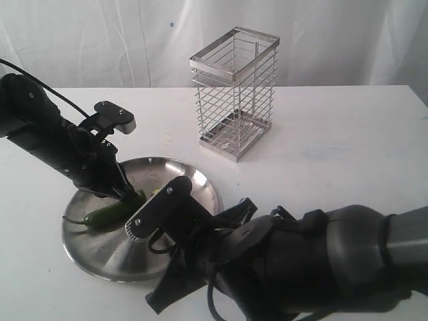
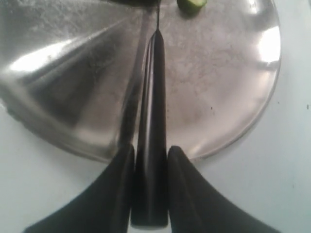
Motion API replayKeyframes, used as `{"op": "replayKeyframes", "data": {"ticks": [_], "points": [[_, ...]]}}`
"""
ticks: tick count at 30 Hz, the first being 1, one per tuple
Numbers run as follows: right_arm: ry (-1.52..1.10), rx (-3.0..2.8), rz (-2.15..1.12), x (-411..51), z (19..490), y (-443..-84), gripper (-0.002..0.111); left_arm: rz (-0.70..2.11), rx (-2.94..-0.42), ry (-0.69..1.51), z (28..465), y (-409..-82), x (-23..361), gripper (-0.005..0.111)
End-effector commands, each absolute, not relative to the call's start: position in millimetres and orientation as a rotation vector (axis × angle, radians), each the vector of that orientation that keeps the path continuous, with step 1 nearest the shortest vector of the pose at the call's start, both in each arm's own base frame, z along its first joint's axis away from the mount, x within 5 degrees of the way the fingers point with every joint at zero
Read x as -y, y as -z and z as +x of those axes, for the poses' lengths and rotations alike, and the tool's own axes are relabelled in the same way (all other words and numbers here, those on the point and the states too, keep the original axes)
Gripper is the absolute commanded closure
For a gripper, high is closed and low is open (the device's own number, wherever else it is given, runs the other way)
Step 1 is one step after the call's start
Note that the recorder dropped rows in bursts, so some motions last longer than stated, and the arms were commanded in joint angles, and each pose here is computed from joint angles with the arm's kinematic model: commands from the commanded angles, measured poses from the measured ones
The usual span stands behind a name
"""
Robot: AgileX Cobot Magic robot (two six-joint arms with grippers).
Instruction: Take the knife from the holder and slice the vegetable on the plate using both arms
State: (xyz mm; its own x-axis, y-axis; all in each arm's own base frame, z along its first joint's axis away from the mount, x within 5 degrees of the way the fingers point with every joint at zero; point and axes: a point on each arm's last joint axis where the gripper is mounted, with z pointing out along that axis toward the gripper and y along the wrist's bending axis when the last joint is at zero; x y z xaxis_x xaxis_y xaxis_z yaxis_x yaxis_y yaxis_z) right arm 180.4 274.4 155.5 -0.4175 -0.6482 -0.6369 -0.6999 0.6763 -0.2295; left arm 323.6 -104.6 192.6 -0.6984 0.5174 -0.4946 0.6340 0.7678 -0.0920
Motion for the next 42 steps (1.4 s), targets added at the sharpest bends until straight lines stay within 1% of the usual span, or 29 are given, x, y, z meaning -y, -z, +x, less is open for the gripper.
{"op": "replayKeyframes", "data": {"ticks": [1, 9, 16, 25, 35, 37, 42], "points": [[-0.103, -2.132, -1.067, -286, 188, -157, 0.108, 0.860, -2.533, 0.387, 319, -192, 107, 0.107], [-0.078, -2.152, -1.092, -293, 192, -143, 0.108, 0.854, -2.526, 0.379, 320, -193, 107, 0.107], [-0.062, -2.142, -1.100, -294, 194, -143, 0.108, 0.855, -2.525, 0.376, 320, -193, 107, 0.107], [-0.062, -2.142, -1.100, -294, 194, -143, 0.108, 0.861, -2.493, 0.310, 325, -192, 104, 0.107], [-0.058, -2.142, -1.097, -294, 194, -143, 0.108, 0.844, -2.566, 0.338, 330, -166, 106, 0.107], [-0.058, -2.142, -1.097, -294, 194, -143, 0.108, 0.807, -2.562, 0.354, 331, -167, 107, 0.107], [-0.054, -2.141, -1.098, -294, 194, -143, 0.108, 0.818, -2.547, 0.381, 336, -176, 110, 0.107]]}}
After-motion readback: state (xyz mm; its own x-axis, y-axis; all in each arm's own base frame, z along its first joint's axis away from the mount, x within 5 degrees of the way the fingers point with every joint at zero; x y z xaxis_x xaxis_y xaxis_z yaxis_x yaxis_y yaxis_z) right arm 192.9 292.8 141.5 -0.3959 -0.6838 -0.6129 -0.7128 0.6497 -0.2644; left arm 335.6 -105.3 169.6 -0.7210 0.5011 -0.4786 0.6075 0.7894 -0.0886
